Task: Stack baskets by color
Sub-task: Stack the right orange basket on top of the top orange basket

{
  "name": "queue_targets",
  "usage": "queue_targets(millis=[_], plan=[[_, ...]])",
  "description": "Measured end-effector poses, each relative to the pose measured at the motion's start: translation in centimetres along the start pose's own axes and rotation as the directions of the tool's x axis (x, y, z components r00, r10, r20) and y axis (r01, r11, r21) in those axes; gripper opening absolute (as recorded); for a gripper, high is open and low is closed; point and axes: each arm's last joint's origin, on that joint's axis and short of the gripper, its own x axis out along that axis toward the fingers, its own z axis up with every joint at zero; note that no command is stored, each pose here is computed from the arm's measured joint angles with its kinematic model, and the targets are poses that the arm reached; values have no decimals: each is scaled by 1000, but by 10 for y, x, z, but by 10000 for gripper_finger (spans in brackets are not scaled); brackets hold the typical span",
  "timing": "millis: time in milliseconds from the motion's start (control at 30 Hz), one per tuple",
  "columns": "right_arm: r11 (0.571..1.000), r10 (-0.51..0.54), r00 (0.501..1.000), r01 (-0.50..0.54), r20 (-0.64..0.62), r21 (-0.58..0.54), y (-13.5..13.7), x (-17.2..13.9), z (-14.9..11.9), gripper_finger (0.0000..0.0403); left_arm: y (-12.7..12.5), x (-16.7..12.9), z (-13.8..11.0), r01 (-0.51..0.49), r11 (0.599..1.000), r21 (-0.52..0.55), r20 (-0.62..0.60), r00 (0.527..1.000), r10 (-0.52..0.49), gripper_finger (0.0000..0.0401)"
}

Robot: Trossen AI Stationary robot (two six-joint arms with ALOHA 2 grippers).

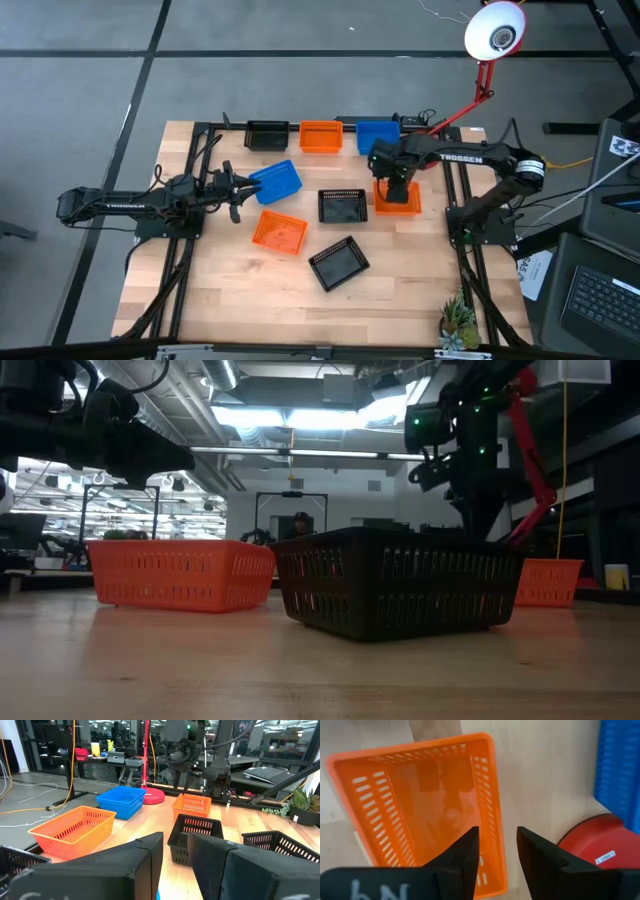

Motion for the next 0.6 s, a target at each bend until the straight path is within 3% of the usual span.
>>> queue_targets(millis=[367,600], plan=[[999,-39,992,38,-119,-16,-1,35,14,131,0,0,0,0,1000,0,0,1000,0,82],[1000,7,983,-7,-184,-1,2,55,18,125,0,0,0,0,1000,0,0,1000,0,82]])
